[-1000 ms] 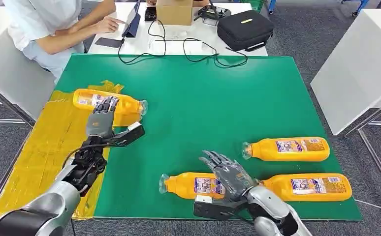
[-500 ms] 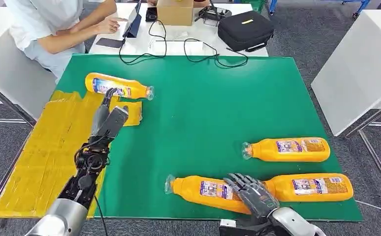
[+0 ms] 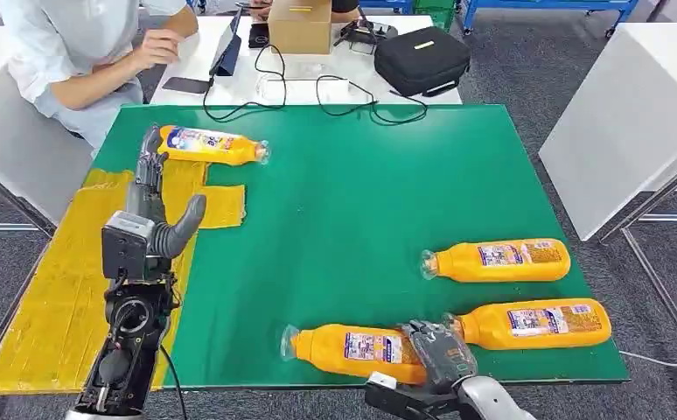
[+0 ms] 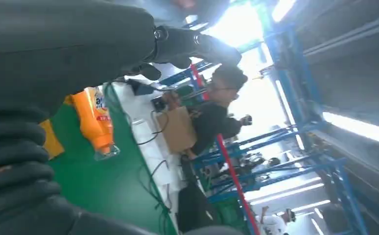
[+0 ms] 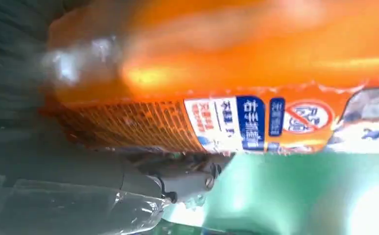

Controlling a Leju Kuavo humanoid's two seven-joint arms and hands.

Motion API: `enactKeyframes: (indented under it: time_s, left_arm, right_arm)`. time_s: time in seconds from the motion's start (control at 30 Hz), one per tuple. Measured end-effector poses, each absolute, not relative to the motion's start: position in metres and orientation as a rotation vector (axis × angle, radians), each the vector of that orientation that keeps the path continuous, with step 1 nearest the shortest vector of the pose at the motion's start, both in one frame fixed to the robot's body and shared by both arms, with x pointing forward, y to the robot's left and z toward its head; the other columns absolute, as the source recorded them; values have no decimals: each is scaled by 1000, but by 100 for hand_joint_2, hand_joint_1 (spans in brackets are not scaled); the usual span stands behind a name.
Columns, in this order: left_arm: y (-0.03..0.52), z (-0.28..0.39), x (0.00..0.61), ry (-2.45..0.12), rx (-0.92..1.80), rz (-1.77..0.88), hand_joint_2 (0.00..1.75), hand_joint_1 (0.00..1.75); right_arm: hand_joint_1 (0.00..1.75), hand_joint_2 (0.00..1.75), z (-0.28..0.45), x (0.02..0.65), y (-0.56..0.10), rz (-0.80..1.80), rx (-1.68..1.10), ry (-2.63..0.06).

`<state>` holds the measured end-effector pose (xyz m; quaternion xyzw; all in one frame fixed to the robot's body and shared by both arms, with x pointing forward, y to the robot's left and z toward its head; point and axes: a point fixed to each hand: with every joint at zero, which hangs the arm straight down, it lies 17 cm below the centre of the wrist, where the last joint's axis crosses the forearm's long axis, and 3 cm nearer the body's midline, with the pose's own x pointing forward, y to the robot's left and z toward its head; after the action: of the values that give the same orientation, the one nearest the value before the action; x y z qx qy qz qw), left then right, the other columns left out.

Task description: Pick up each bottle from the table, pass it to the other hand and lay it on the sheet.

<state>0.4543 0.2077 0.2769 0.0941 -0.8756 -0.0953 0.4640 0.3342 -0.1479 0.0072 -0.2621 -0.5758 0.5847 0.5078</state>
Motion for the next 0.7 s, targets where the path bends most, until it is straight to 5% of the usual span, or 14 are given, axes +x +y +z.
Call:
enactKeyframes:
  time_s: [0.3,0.7]
  left_arm:
    - [197,296,437,-2209,223,-239,175,0]
    - [159,276,419,-2116,-167,-158,175,0]
  right_arm:
    - [175,175,22,343,-136,1244,-616,-1481]
    - [175,175,165,403,-172,385,-569,-1984]
